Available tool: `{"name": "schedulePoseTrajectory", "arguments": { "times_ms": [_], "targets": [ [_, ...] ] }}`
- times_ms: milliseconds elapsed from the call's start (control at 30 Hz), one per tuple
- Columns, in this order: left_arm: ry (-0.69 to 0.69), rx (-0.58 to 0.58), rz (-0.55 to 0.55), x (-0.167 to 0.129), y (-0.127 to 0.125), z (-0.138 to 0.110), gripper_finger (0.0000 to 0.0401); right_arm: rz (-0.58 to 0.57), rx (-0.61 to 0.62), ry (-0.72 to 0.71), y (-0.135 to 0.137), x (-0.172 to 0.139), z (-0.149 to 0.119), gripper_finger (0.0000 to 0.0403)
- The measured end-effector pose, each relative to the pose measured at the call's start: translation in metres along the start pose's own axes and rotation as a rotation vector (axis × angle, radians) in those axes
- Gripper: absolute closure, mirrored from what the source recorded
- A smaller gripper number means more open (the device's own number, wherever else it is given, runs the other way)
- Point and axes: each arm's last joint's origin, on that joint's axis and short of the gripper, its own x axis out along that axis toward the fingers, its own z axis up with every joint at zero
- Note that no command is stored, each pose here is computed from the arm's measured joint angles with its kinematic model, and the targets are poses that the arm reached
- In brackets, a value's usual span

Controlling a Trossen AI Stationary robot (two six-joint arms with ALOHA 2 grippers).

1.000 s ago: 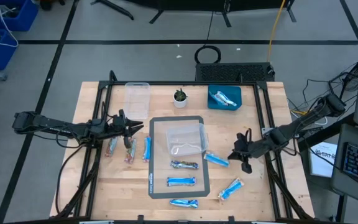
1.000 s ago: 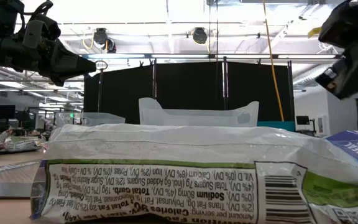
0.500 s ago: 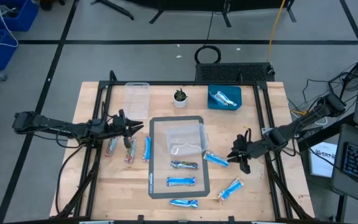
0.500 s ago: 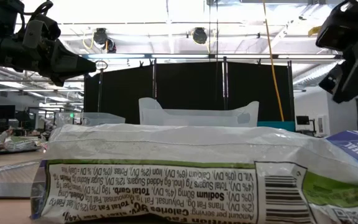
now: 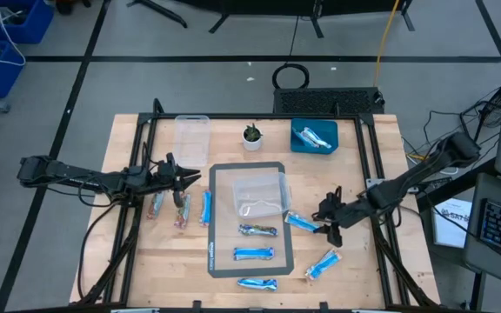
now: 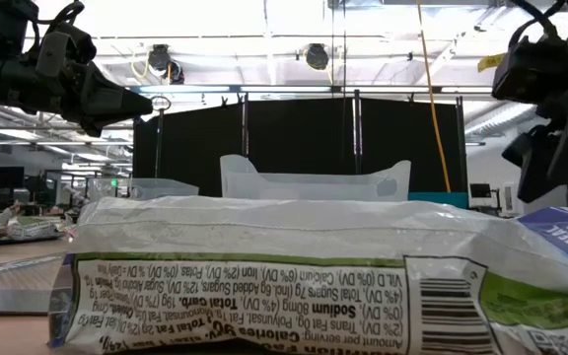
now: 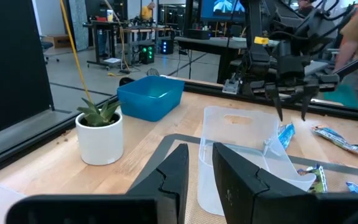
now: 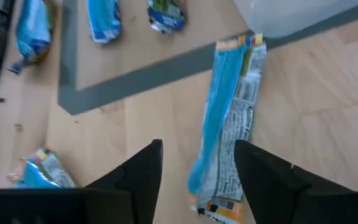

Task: Pick and place Granola Bars by type
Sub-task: Put the snack into the right bin

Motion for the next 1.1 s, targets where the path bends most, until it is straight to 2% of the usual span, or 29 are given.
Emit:
{"name": "schedulePoseTrajectory", "arguments": {
  "times_ms": [233, 600, 767, 1000, 1100],
  "targets": [
    [0.0, 0.0, 0.0, 0.0, 0.0, 0.0, 0.0322, -0.054, 0.01, 0.062, -0.002, 0.012, -0.006, 0.0228],
    [0.0, 0.0, 0.0, 0.0, 0.0, 0.0, 0.0322, -0.071, 0.016, 0.081, -0.002, 0.023, -0.009, 0.0243],
    [0.0, 0.0, 0.0, 0.0, 0.0, 0.0, 0.0322, -0.085, 0.012, 0.097, -0.003, 0.025, -0.011, 0.0287],
    [0.0, 0.0, 0.0, 0.0, 0.0, 0.0, 0.0322, -0.081, -0.035, 0.095, -0.003, 0.025, -0.011, 0.0387],
    [0.0, 0.0, 0.0, 0.0, 0.0, 0.0, 0.0322, -0.077, -0.054, 0.093, -0.003, 0.024, -0.01, 0.0394]
  ]
}}
